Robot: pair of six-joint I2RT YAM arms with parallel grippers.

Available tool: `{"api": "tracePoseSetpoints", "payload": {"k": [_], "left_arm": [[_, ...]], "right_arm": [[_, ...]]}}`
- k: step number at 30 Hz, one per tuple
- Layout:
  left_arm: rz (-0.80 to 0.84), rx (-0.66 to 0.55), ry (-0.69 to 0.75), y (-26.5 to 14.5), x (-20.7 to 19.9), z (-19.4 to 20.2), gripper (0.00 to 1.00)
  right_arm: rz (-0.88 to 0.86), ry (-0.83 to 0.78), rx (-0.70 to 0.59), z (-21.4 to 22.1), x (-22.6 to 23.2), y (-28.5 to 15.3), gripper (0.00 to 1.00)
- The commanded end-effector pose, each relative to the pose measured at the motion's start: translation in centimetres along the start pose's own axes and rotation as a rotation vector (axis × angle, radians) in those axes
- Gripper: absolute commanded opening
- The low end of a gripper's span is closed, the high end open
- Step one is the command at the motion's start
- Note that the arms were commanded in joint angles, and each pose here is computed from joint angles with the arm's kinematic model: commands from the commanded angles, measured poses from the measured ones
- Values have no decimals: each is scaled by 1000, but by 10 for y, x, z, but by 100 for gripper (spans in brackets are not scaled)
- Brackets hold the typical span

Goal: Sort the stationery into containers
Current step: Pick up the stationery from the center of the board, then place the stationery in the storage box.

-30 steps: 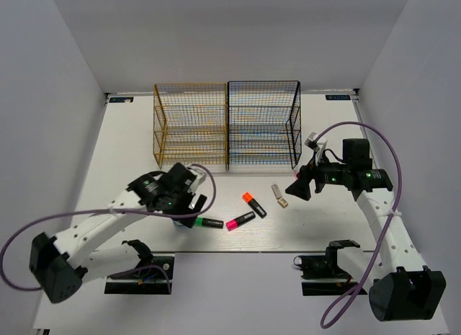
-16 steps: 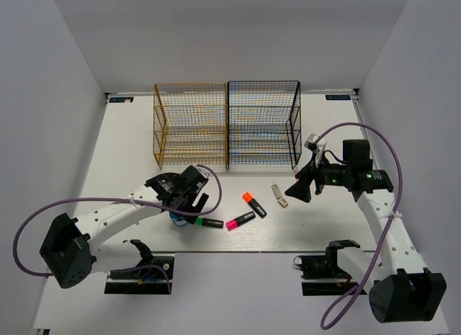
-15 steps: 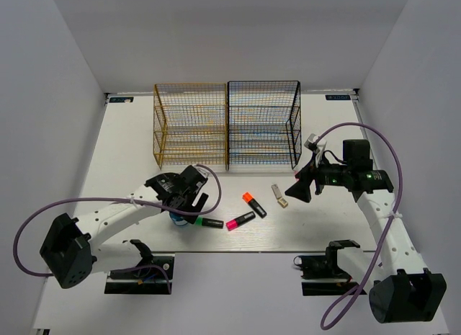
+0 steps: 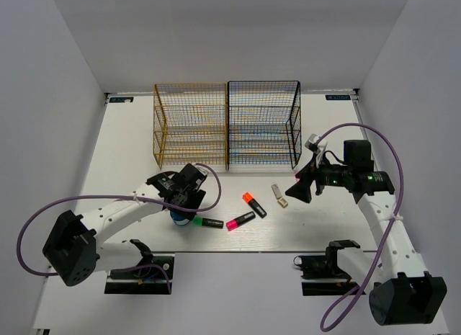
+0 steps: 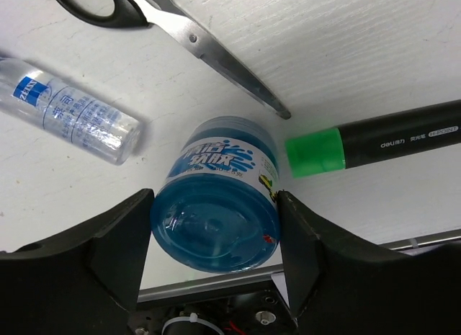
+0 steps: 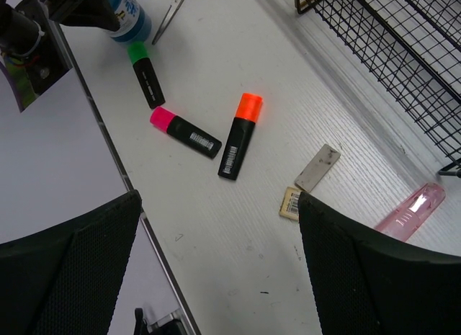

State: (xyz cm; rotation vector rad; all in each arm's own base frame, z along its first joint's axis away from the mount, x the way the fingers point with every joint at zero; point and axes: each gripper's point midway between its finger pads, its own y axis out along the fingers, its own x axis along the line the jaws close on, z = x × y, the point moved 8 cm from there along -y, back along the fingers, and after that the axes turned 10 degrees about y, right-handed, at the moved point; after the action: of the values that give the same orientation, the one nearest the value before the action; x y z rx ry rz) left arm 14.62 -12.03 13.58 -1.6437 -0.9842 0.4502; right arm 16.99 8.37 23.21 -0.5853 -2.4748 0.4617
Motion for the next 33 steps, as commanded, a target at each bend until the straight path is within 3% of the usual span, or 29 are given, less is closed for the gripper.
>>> {"api": "tracePoseSetpoints", "payload": {"k": [1,3,4,5,6,9,13,17,18,21,25,33], "left_arm": [[52,-7,-33,-8,-3,-5,4],[61,-21,-51,-18,-3,-9,0],[87,-72,-64,-35,-2,-24,0],[103,-106,-79,-44,-2,-31,0],[107,-139,-92,-52,-1,-39,0],[118,-387,-173,-100,15,-92,0],[116,-583,-282,-139,42,-141,0],[184,-733,-413,-145,69,-179,0],[226,-827,-448,-146,87,-195,0],[300,-964,-621,-141,117,-220,0],[330,-1100,-743,-141,157,-249,0],[313,-1173,-779,-126,201,-283,0]], "right_arm": [[-2,-10,-5,2,3,-2,90],[-10,-15,-7,1,4,-2,87],[-16,-13,-6,1,5,-2,75],[-19,-14,-6,0,6,-2,29],[-28,-17,-9,0,6,-2,0],[-27,-5,-4,1,5,-1,0],[-16,8,-3,2,4,-1,0],[-18,6,-6,3,5,-1,0],[-21,6,-7,3,5,-1,0],[-27,16,-3,5,4,1,0],[-41,25,3,7,3,2,0],[-45,25,15,9,1,4,0]]}}
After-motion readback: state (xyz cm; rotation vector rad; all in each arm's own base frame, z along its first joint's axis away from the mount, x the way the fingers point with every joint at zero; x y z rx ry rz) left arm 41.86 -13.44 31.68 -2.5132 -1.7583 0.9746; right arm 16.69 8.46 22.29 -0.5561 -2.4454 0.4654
